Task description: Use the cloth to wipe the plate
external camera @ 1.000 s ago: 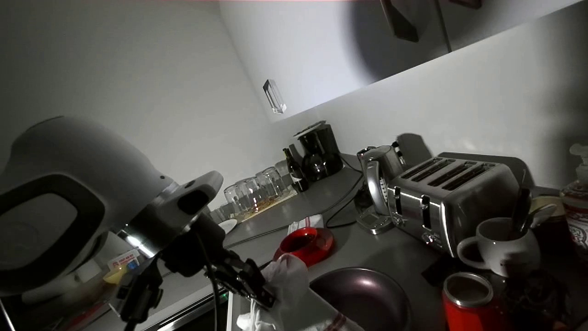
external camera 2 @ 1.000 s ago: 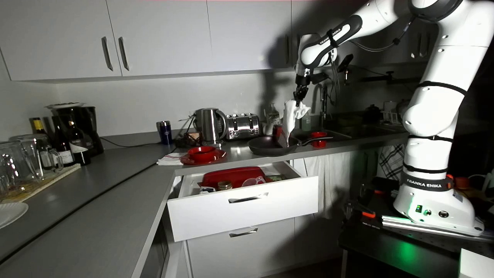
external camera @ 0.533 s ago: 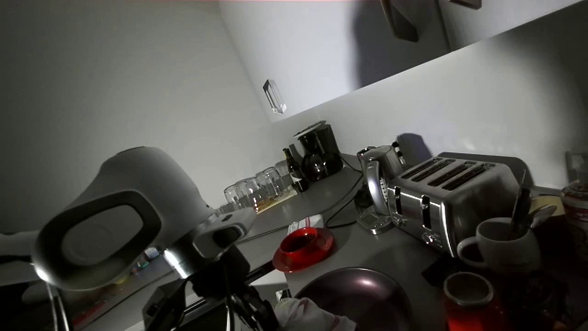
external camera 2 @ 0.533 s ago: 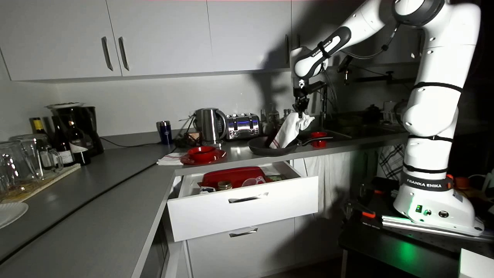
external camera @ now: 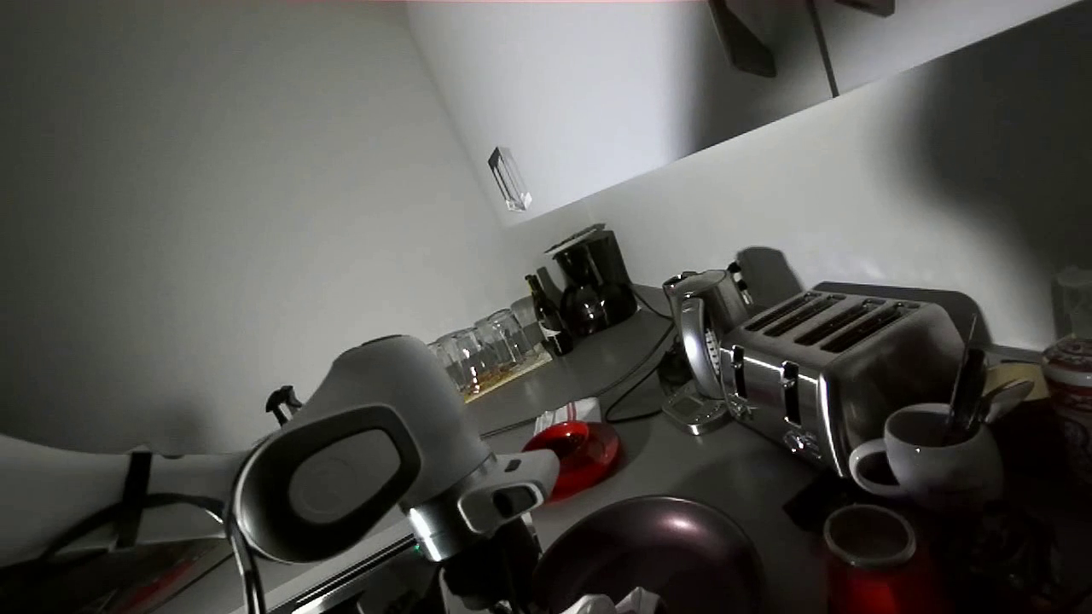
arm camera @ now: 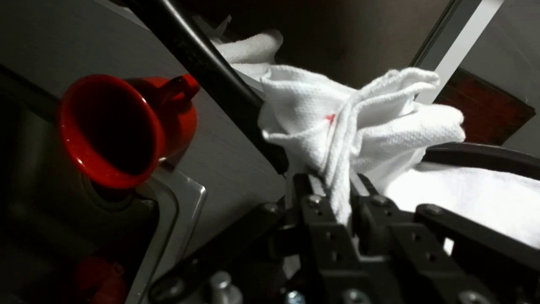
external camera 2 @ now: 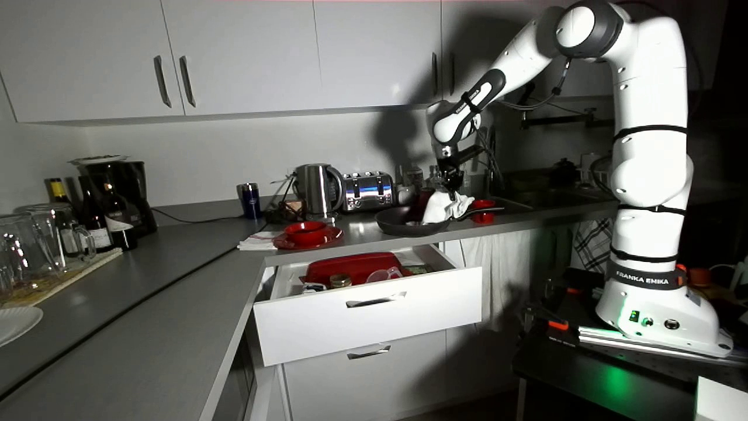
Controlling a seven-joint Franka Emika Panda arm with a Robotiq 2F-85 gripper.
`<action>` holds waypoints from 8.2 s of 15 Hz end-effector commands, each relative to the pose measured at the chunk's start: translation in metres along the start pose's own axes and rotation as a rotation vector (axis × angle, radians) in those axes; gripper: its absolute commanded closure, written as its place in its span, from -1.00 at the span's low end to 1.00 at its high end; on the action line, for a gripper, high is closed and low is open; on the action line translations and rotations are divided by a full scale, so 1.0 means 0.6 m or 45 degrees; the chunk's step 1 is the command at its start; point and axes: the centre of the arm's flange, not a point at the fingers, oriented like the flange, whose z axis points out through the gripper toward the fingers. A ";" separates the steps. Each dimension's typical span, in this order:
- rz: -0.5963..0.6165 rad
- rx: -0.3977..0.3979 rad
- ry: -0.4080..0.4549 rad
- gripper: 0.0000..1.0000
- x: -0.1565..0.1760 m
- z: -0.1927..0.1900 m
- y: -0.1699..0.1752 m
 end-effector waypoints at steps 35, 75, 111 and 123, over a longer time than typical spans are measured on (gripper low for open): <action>-0.113 0.019 0.478 0.84 -0.037 -0.020 -0.030; 0.372 0.303 0.095 0.84 0.159 0.131 0.043; 0.306 0.240 0.332 0.84 0.179 0.095 0.075; 0.210 0.215 0.222 0.84 0.185 0.164 -0.015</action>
